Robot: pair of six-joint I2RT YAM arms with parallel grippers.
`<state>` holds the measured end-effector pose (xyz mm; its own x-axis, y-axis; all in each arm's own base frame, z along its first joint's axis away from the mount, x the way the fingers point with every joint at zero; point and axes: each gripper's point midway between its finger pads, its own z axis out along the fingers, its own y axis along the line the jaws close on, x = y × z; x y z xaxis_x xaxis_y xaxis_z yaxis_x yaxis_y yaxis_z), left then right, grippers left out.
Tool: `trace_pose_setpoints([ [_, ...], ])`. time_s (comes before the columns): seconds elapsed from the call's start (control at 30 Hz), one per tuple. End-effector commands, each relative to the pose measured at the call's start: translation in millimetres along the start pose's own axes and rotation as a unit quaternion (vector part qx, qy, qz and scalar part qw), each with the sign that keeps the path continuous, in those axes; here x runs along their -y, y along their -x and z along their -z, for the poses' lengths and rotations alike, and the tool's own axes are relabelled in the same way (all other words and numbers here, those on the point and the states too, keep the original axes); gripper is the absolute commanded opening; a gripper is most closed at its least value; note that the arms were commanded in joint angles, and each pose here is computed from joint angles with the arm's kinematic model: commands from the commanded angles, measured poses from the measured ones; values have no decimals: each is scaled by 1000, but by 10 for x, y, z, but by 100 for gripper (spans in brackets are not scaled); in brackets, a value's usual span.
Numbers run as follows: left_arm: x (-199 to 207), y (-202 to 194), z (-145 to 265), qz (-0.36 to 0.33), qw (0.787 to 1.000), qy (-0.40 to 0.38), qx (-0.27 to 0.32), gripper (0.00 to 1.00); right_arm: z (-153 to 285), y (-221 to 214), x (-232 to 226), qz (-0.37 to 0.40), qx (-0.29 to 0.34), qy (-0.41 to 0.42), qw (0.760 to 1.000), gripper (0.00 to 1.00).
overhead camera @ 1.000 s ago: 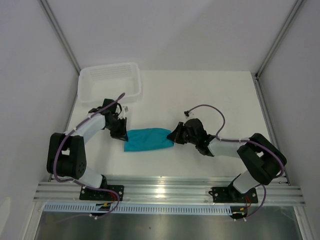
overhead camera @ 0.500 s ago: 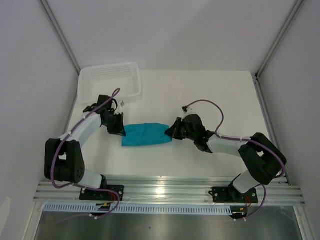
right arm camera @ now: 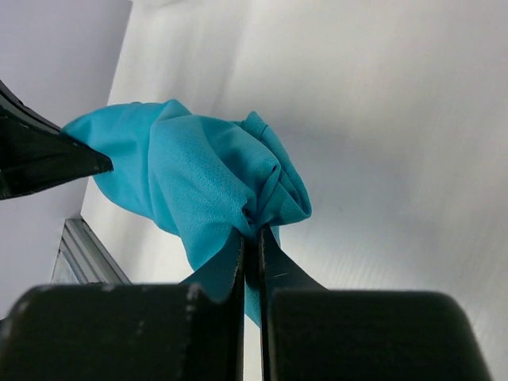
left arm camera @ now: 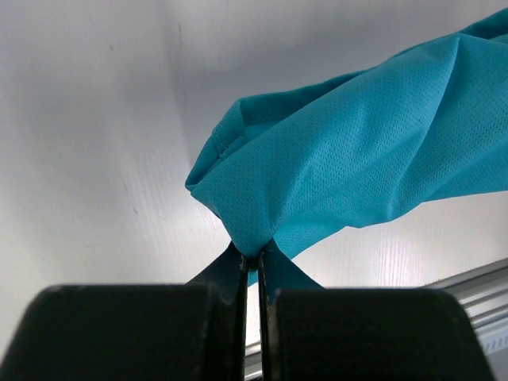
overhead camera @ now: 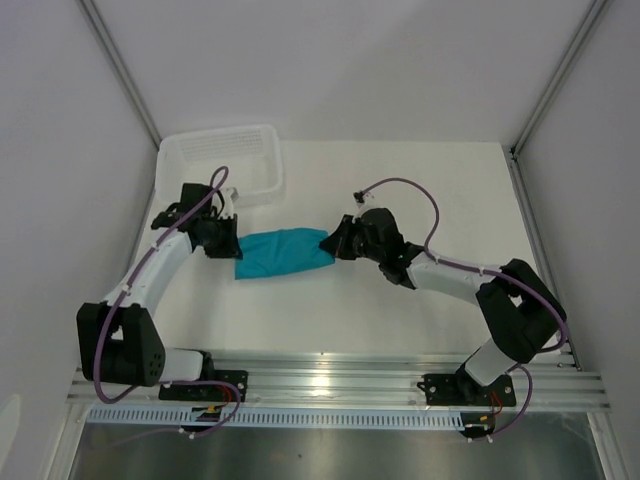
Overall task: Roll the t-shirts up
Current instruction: Place the rolled tshirt into the container
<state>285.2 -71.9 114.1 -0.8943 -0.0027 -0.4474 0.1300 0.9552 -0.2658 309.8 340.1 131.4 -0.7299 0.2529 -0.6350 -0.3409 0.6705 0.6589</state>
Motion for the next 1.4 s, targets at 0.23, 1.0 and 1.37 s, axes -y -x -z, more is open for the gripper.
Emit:
trace_pose_setpoints([
  [0.23, -182, 783, 591, -21, 988, 48, 144, 1, -292, 694, -477, 60, 36, 58, 996, 0],
  [1.0, -906, 1964, 859, 33, 935, 160, 315, 1, -2116, 1546, -1172, 106, 116, 191, 969, 0],
  [1.37, -1423, 2407, 688, 56, 923, 208, 318, 1, -2397, 1696, -1113, 143, 192, 169, 956, 0],
])
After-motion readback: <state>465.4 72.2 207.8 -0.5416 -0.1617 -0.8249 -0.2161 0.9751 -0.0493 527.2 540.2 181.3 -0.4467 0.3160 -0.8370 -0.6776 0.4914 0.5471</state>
